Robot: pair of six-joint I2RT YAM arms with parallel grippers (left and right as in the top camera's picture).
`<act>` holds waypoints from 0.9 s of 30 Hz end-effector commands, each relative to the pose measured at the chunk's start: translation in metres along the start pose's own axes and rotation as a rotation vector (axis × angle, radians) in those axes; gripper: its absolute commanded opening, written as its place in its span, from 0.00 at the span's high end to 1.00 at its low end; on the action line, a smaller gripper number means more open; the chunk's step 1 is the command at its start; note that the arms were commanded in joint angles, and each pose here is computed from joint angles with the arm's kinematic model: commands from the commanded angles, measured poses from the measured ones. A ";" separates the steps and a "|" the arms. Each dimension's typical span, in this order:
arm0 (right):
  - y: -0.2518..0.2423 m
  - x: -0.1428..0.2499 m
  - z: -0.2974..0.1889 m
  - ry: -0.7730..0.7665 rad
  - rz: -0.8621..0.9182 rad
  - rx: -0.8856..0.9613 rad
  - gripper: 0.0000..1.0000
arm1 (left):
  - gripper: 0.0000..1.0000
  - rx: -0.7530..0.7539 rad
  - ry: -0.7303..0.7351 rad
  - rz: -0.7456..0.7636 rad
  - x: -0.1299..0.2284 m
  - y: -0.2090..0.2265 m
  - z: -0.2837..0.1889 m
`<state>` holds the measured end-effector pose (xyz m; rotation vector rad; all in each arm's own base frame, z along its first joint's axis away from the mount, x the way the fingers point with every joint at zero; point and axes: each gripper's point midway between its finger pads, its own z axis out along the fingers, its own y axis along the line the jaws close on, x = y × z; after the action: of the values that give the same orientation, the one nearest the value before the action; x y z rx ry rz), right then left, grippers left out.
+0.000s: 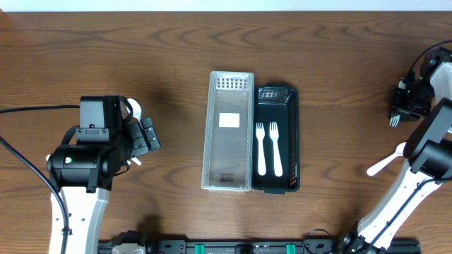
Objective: Pack container
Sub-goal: 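Carry the spork into the black basket and release it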
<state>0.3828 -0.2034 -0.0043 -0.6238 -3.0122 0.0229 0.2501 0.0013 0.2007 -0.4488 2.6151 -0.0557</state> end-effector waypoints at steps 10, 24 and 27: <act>0.027 0.001 -0.035 -0.030 -0.034 0.017 0.99 | 0.02 -0.008 -0.018 -0.015 -0.006 0.002 -0.005; 0.196 0.095 -0.242 -0.376 -0.159 -0.157 0.99 | 0.02 -0.010 -0.014 -0.014 -0.004 0.002 -0.005; 0.233 0.129 -0.251 -0.365 -0.183 -0.193 0.99 | 0.02 -0.011 -0.012 -0.014 -0.004 0.003 -0.005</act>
<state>0.3809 0.0317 0.2550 -0.2607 -3.5018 -0.1150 0.2488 0.0012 0.2001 -0.4494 2.6207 -0.0547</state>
